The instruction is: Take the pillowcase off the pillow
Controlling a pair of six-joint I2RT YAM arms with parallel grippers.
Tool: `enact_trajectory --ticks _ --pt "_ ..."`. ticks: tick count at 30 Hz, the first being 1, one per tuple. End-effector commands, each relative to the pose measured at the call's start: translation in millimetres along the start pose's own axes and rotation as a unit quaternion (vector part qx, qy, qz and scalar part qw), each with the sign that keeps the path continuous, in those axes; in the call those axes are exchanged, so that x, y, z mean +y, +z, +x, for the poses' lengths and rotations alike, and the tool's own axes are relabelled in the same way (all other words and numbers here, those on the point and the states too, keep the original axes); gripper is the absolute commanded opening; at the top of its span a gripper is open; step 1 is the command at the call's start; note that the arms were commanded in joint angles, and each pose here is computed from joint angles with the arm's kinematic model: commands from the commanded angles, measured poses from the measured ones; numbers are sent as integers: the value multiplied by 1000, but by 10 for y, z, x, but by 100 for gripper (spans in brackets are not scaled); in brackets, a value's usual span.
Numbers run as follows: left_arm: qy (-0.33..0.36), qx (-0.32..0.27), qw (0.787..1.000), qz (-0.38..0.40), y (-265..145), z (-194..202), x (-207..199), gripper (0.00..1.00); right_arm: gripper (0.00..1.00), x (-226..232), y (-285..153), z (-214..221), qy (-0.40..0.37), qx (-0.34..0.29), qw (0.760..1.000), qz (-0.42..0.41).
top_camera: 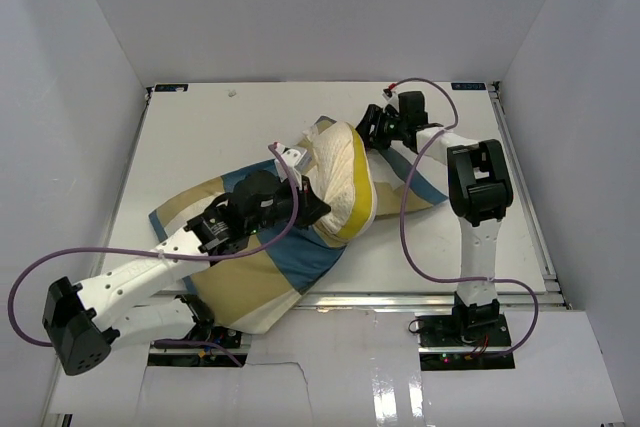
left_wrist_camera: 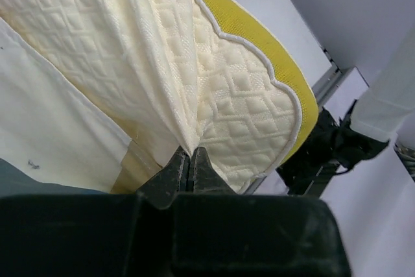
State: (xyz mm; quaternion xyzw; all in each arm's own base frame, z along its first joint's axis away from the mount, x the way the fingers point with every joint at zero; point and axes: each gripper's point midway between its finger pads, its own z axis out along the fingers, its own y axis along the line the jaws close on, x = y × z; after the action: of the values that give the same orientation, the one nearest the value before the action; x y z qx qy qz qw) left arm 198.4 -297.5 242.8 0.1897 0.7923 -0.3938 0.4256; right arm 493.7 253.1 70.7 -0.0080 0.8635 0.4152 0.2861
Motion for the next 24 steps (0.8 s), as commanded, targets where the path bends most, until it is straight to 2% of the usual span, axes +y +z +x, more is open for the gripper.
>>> enact_trajectory --ticks 1,2,4,6,8,10,12,13,14,15,16,18,20,24 --pt "-7 -41 998 -46 124 -136 142 0 70 358 -356 -764 -86 -94 992 -26" --pt "-8 -34 997 -64 219 -90 223 0 82 422 -433 -807 -86 -89 992 -22" --pt "-11 -38 997 -72 311 -105 262 0 97 565 -702 -1016 -100 -111 989 -7" --pt "-18 -39 996 -82 431 -84 314 0 98 597 -934 -1103 -95 -113 989 27" --pt "-24 -27 996 -82 529 -25 333 0 95 724 -1197 -1127 -96 -114 988 39" --pt "-28 -14 997 -73 583 34 309 0 95 881 -1410 -1080 -110 -109 988 12" --pt "-33 3 997 -66 615 158 315 0 95 979 -1528 -847 -127 -85 988 -19" --pt "-35 10 997 -65 621 207 324 6 95 1004 -1554 -741 -131 -76 988 -31" --pt "-36 17 997 -68 623 262 347 17 95 1032 -1575 -632 -134 -68 987 -47" --pt "-37 33 996 -70 620 372 379 30 95 982 -1532 -353 -132 -47 987 -74" --pt "-38 39 996 -71 607 413 393 49 95 1053 -1616 -263 -144 -54 985 -84" --pt "-42 51 995 -81 566 535 463 65 95 1034 -1582 -13 -159 -41 982 -91" --pt "-53 43 993 -92 483 517 484 77 95 929 -1523 285 -174 -12 980 -92" --pt "-74 41 985 -153 301 591 687 82 94 867 -1344 753 -206 43 974 -89"
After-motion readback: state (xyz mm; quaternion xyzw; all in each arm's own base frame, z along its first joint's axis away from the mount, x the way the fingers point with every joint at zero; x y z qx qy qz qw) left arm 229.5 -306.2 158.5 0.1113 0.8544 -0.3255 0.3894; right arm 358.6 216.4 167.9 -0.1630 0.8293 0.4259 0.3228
